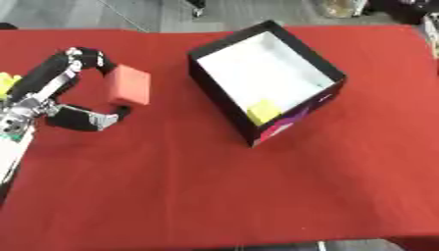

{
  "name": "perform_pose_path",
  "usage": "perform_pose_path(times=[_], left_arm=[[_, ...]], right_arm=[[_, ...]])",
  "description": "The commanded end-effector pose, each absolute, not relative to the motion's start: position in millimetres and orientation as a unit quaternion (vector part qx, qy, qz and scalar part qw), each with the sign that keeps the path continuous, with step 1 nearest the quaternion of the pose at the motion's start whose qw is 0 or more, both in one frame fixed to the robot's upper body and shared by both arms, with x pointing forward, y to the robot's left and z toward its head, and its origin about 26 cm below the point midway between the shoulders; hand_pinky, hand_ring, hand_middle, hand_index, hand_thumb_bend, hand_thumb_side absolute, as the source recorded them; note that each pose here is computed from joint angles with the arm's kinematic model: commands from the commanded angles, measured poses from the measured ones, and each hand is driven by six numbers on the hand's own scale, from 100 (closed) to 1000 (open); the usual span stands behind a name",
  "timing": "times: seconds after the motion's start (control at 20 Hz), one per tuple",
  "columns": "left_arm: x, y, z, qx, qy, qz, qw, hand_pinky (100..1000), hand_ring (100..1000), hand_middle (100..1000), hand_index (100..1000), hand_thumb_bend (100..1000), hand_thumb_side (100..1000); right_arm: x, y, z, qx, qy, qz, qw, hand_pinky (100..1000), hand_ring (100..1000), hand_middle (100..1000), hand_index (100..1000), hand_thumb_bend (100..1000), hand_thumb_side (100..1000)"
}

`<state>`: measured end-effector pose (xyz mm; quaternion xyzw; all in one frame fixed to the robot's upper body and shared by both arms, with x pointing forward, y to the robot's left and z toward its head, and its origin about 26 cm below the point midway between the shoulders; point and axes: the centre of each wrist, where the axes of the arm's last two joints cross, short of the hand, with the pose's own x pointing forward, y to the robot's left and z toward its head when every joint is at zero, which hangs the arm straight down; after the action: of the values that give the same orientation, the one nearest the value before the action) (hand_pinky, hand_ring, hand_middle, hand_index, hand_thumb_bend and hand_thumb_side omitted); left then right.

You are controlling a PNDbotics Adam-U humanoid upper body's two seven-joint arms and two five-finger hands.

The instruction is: Pick up the objects with one hand, pass them to the other hand, and then place them into the box on the other side of the table.

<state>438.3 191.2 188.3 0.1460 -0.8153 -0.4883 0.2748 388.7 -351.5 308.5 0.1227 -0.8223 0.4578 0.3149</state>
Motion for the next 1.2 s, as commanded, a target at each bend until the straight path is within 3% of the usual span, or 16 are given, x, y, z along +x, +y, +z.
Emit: perform_pose_path(times=[0.05,0.75,1.2], left_arm=[[438,190,197,0.139,-0.835,-0.46,0.27,792,572,526,519,100,265],[432,177,182,0.088,-0.867,-0.406,0.275,790,565,518,511,100,349],[430,171,182,0.113,-0.876,-0.4,0.245,778,569,518,513,100,288]], right_arm=[[387,-344,320,0.111,-0.821,0.478,0.291,1000,1000,1000,1000,100,421],[399,-309,307,0.105,-0.802,0.532,0.249,1000,1000,1000,1000,100,323],[400,-284,306,0.107,-0.781,0.578,0.212,1000,1000,1000,1000,100,250]])
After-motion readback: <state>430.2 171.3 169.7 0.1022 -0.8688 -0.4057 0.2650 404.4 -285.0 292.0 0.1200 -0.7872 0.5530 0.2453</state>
